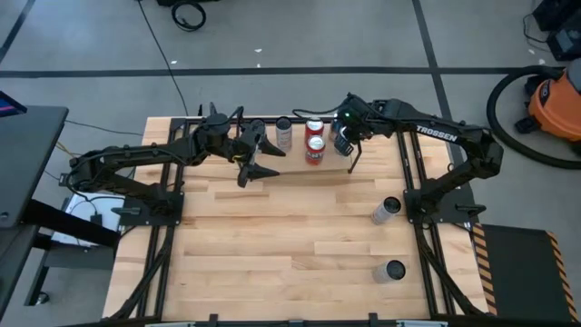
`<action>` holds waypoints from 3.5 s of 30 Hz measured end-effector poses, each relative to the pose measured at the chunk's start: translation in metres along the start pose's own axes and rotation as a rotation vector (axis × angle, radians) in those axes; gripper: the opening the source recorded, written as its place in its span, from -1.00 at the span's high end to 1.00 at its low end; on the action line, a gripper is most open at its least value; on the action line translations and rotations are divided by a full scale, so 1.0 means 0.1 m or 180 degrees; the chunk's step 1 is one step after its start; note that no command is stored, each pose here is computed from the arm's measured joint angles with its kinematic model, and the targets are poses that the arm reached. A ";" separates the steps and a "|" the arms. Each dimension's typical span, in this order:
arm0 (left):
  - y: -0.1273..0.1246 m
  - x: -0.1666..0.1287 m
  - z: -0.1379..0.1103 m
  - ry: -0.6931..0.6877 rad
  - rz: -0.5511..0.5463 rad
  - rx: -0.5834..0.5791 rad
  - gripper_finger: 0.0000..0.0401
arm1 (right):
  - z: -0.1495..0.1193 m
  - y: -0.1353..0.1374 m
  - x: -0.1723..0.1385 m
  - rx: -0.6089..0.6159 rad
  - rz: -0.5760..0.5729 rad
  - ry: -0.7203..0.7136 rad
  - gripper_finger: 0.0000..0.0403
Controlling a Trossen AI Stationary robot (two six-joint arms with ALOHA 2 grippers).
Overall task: Place canned beverage on shelf
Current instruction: Adjust the blue soda can on the shelf
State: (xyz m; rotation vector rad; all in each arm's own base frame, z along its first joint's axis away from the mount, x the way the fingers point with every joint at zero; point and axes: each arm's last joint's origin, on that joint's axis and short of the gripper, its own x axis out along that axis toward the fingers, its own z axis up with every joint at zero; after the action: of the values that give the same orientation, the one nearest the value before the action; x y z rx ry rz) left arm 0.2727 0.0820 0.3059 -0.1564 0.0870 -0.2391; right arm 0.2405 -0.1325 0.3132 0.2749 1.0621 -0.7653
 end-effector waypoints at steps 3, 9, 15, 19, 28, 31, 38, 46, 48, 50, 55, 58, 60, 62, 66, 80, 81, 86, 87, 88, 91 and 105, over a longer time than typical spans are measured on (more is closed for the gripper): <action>0.00 0.00 0.00 0.0003 0.0001 -0.0003 -0.58 | 0.01 0.00 0.05 0.0002 -0.0021 0.0052 0.71; 0.00 0.00 0.00 0.0004 0.0002 -0.0003 -0.58 | 0.01 0.01 0.09 -0.0013 0.0031 0.0109 0.71; 0.00 0.00 0.00 0.0005 0.0002 -0.0002 -0.58 | 0.01 0.02 0.07 -0.0007 0.0092 0.0116 0.71; 0.00 0.00 0.00 0.0005 0.0002 -0.0002 -0.58 | 0.01 0.03 0.06 -0.0001 0.0258 0.0130 0.71; 0.00 0.00 0.00 0.0005 0.0002 -0.0002 -0.58 | 0.00 0.03 0.06 0.0010 0.0364 0.0154 0.71; 0.00 0.00 0.00 0.0005 0.0002 -0.0002 -0.58 | 0.01 0.01 0.07 0.0021 0.0319 0.0154 0.71; 0.00 0.00 0.00 0.0004 0.0004 0.0000 -0.58 | 0.00 -0.01 0.06 0.0004 0.0140 0.0128 0.71; 0.00 0.00 0.00 0.0005 0.0003 0.0001 -0.58 | -0.02 -0.06 -0.01 0.0011 -0.0034 0.0078 0.71; 0.00 0.00 0.00 0.0005 0.0003 0.0003 -0.58 | -0.03 -0.08 -0.01 0.0017 -0.0058 0.0093 0.71; 0.00 0.00 0.00 0.0004 0.0004 0.0003 -0.58 | -0.03 -0.10 -0.01 0.0047 -0.0080 0.0092 0.71; 0.00 0.00 0.00 0.0003 0.0003 0.0008 -0.58 | -0.04 -0.15 0.00 0.0103 -0.0188 0.0150 0.71; 0.00 0.00 0.00 0.0002 0.0004 0.0009 -0.58 | -0.04 -0.18 0.00 0.0131 -0.0202 0.0153 0.71; 0.00 0.00 0.00 0.0001 0.0004 0.0009 -0.58 | -0.04 -0.19 0.01 0.0142 -0.0207 0.0156 0.71; 0.00 0.00 0.00 0.0001 0.0004 0.0009 -0.58 | -0.04 -0.19 0.01 0.0158 -0.0204 0.0157 0.71; 0.00 0.00 0.00 0.0001 0.0004 0.0009 -0.58 | -0.04 -0.18 0.01 0.0169 -0.0115 0.0171 0.71; 0.00 0.00 0.00 0.0001 0.0005 0.0001 -0.58 | -0.03 -0.20 0.03 0.0319 0.0019 0.0227 0.71; 0.00 0.00 0.00 0.0001 0.0005 0.0001 -0.58 | -0.03 -0.21 0.03 0.0326 0.0033 0.0229 0.71; 0.00 0.00 0.00 0.0001 0.0005 0.0000 -0.58 | -0.03 -0.20 0.03 0.0351 0.0099 0.0241 0.71; 0.00 0.00 0.00 0.0002 0.0005 0.0000 -0.58 | -0.03 -0.20 0.03 0.0351 0.0104 0.0242 0.71; 0.00 0.00 0.00 0.0002 0.0005 0.0000 -0.58 | -0.03 -0.20 0.03 0.0351 0.0108 0.0243 0.71; 0.00 0.00 0.00 0.0002 0.0005 0.0000 -0.58 | -0.03 -0.20 0.03 0.0355 0.0143 0.0249 0.71; 0.00 0.00 0.00 0.0000 0.0005 0.0001 -0.58 | -0.02 -0.18 0.03 0.0396 0.0324 0.0228 0.71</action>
State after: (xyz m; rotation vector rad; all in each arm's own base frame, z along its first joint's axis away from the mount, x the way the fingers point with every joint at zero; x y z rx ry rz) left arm 0.2726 0.0823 0.3059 -0.1560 0.0872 -0.2376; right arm 0.2277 -0.1457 0.3126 0.4620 1.0612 -0.7354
